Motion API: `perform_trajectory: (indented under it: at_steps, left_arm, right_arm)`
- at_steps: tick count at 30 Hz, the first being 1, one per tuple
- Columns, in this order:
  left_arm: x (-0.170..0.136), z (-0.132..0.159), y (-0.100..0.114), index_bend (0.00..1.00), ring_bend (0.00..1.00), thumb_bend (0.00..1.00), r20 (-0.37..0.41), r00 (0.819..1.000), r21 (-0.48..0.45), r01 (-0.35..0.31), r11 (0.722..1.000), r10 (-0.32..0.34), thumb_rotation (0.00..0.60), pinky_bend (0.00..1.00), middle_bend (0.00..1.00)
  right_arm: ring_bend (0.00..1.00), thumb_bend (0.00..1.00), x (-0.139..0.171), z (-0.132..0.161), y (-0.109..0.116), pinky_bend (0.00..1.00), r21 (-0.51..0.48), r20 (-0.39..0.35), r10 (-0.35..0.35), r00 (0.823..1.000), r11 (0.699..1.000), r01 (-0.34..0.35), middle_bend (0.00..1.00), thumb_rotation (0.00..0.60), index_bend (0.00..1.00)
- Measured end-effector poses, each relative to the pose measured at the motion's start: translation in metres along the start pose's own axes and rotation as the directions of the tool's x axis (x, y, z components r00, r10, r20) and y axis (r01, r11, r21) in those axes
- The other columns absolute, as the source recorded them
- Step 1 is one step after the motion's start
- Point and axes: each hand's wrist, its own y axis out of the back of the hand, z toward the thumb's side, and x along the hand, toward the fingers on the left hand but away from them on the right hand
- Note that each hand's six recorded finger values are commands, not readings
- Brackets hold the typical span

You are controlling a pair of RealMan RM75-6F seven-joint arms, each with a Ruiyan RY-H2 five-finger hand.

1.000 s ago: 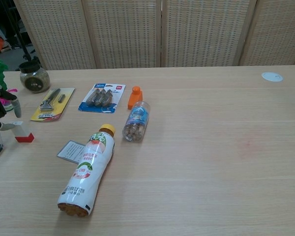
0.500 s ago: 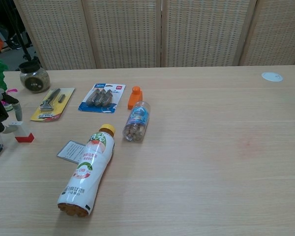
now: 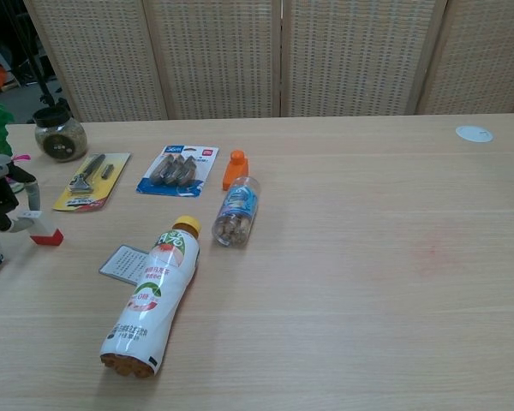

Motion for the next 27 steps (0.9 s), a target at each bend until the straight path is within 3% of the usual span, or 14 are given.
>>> perform_trajectory:
  at_steps: [9, 15, 22, 27]
  left_arm:
    - [-0.013, 0.020, 0.025, 0.63, 0.92, 0.38, 0.068, 0.997, -0.022, -0.038, 0.999, 0.039, 0.600, 0.93, 1.00]
    - [-0.031, 0.023, 0.045, 0.63, 0.92, 0.39, 0.104, 0.994, 0.020, -0.032, 0.999, 0.030, 0.600, 0.93, 1.00]
    - [-0.065, -0.004, 0.066, 0.64, 0.92, 0.39, 0.087, 0.996, 0.086, -0.008, 0.996, 0.001, 0.600, 0.93, 1.00]
    - [-0.085, -0.027, 0.065, 0.64, 0.92, 0.39, 0.085, 0.996, 0.068, 0.001, 0.998, -0.007, 0.600, 0.93, 1.00]
  right_arm:
    - [0.00, 0.00, 0.000, 0.000, 0.000, 0.00, -0.007, 0.000, 0.004, 1.000, 1.000, -0.004, 0.00, 0.600, 0.00]
    - [0.00, 0.00, 0.000, 0.001, -0.001, 0.00, -0.008, -0.003, 0.005, 1.000, 1.000, -0.005, 0.00, 0.600, 0.00]
    - [0.00, 0.00, 0.001, 0.001, 0.000, 0.00, -0.014, -0.006, 0.005, 1.000, 1.000, -0.005, 0.00, 0.600, 0.00]
    - [0.00, 0.00, 0.002, 0.003, -0.001, 0.00, -0.013, -0.009, 0.007, 1.000, 1.000, -0.007, 0.00, 0.600, 0.00]
